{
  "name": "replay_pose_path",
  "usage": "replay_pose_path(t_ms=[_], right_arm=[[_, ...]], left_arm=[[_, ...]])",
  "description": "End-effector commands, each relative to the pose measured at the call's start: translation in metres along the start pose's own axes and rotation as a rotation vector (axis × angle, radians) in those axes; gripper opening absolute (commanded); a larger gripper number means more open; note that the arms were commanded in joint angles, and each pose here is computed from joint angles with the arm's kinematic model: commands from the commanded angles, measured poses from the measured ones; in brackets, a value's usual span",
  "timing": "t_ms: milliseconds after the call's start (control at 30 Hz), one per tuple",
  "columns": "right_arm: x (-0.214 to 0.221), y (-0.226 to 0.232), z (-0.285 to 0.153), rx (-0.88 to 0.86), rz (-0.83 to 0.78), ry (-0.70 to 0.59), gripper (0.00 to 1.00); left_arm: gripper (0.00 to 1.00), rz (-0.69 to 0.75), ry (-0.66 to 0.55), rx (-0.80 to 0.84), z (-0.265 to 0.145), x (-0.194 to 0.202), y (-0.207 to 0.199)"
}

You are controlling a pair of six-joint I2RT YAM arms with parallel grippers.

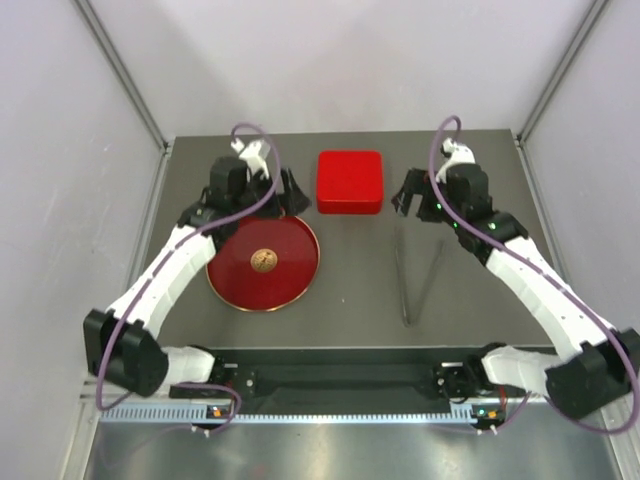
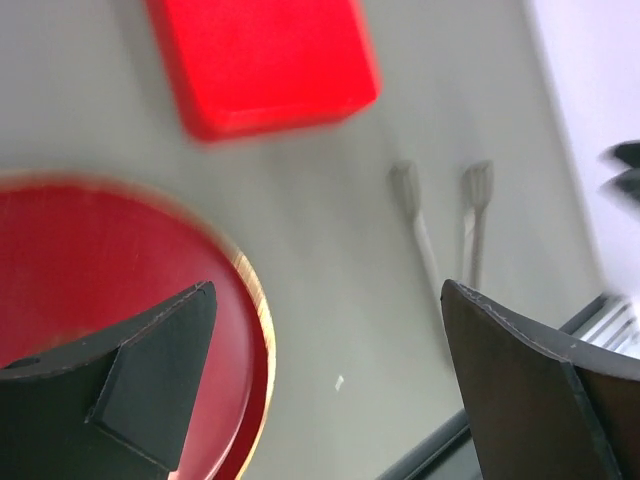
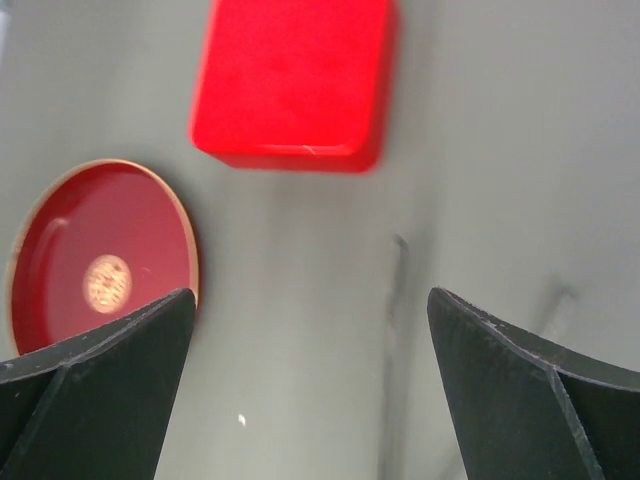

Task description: Pack the chocolate

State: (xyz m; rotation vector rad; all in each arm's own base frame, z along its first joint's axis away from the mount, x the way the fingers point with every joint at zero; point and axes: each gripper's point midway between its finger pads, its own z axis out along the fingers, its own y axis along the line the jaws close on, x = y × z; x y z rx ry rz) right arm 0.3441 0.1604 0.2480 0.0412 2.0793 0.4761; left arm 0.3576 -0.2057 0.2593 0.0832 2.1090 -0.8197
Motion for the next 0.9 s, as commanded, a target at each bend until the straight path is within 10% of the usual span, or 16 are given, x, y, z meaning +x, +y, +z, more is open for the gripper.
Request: replay_pose_path(t_ms=[0, 867], right_arm=[[0.011, -0.032, -0.025, 0.136, 0.012, -0.031, 1.00], [0.037, -0.056, -0.076, 0.159, -0.020, -0.084, 1.00]], left_arm=[[0.99, 0.041, -0.038, -0.055, -0.029, 0.023, 0.014], [0.99, 0.058, -0.127, -0.058, -0.073, 0.045, 0.017]])
